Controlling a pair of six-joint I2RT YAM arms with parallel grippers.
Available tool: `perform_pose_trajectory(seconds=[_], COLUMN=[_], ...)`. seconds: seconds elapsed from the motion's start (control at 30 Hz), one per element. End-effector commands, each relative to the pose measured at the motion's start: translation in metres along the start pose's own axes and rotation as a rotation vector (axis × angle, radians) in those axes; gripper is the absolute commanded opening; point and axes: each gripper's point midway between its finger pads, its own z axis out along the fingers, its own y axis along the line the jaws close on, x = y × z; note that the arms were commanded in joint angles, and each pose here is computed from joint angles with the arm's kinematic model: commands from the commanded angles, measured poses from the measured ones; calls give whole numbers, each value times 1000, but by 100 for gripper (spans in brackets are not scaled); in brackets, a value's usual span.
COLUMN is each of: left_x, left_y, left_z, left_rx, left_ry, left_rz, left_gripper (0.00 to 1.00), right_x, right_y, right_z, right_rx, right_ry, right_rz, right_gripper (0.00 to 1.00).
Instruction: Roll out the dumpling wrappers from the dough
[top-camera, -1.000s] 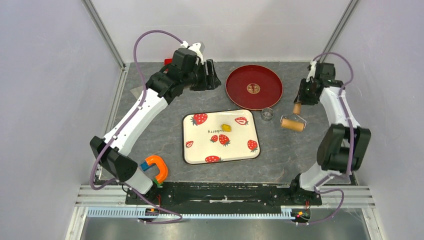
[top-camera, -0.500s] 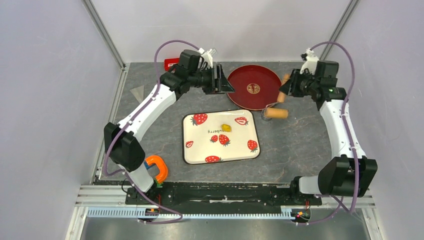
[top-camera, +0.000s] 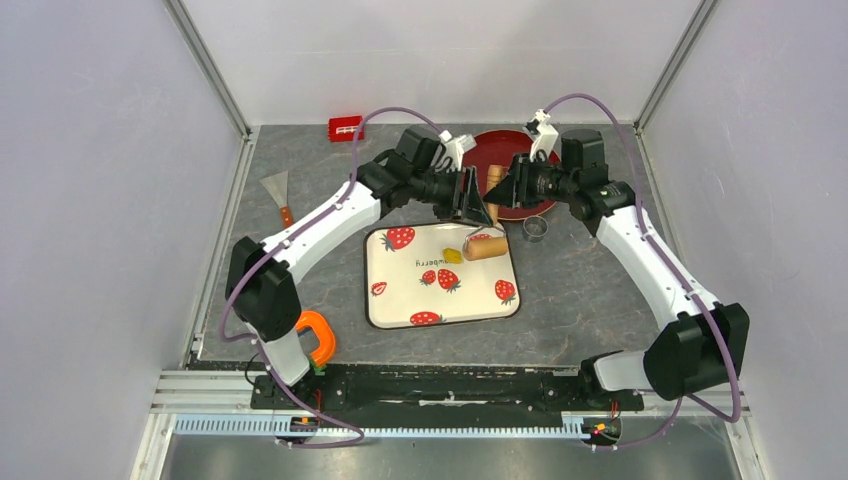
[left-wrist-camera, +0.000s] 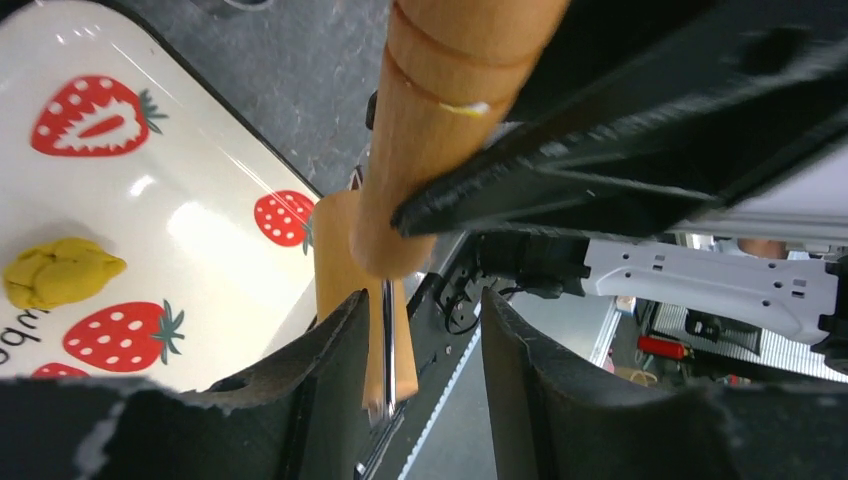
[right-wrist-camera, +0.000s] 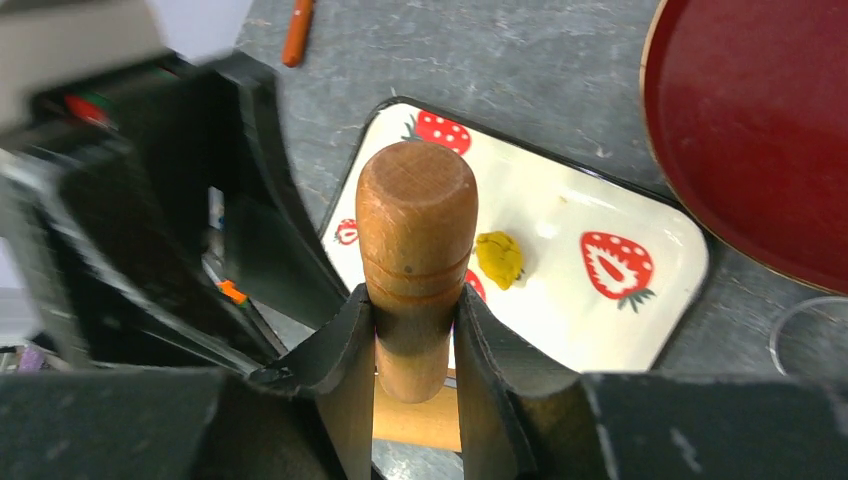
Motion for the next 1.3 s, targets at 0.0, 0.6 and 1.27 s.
perform_pose_trajectory(seconds=[0.0, 0.6, 1.27], left_x=[17, 37, -50], left_y=[-3, 6, 32], left_z=[11, 14, -135], left_rx=[39, 12, -577], left_ry=[63, 136, -539], left_rz=[19, 23, 557], left_gripper=[49, 2, 2], right_x=[-28, -57, -92], right_y=[29, 34, 45], right_z=[-1, -6, -58], right_rx=[-71, -41, -73], right_ry=[-93, -160, -428], right_rz=[-17, -12, 119], right_gripper=[0, 0, 98])
